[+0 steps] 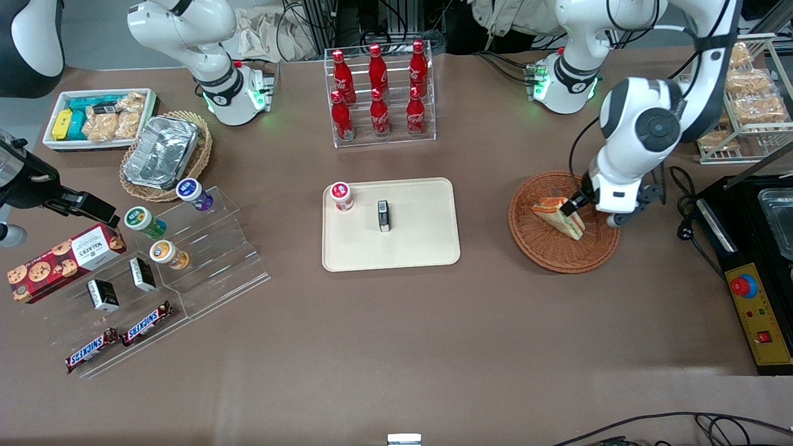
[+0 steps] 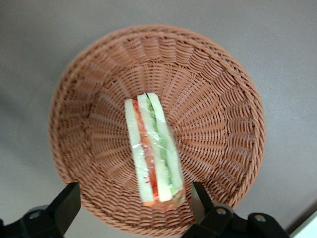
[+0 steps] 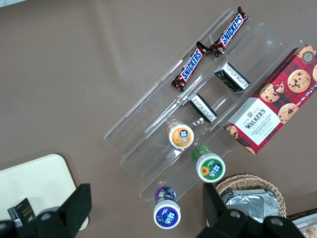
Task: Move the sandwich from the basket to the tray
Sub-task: 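Close the left gripper on the wrapped sandwich in the basket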
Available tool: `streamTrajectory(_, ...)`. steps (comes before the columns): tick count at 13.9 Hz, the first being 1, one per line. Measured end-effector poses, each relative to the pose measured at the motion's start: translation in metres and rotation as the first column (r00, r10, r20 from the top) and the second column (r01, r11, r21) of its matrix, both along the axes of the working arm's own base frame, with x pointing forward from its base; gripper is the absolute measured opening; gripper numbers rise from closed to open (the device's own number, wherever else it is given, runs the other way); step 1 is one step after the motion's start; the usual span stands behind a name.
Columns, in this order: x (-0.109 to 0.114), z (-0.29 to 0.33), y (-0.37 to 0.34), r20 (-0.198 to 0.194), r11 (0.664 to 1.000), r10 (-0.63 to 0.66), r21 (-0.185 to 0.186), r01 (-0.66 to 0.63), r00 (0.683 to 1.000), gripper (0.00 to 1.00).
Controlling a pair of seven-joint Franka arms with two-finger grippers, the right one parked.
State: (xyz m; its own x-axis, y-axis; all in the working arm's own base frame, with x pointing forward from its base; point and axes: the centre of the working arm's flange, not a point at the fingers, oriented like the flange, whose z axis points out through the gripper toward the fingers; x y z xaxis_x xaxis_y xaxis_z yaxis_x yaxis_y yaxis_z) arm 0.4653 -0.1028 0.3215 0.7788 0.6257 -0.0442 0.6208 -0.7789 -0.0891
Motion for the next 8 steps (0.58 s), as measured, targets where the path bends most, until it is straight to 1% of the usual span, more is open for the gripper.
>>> streamTrajectory(2,0.000,-0.017,-0.005,-0.010,1.000,0.022,-0.002,-0.022,1.000,0.99)
streamTrajectory(3,0.000,-0.025,-0.005,-0.006,0.999,0.033,-0.004,-0.033,0.999,0.99)
streamTrajectory(5,-0.004,-0.041,-0.005,0.018,0.998,0.059,-0.014,-0.058,0.998,0.99)
streamTrajectory(6,-0.008,-0.050,-0.004,0.021,0.998,0.068,-0.016,-0.068,0.997,0.98)
streamTrajectory(7,-0.012,-0.058,-0.003,0.018,0.997,0.073,-0.017,-0.072,0.997,0.96)
streamTrajectory(8,-0.014,-0.063,-0.003,0.013,0.997,0.077,-0.016,-0.077,0.997,0.96)
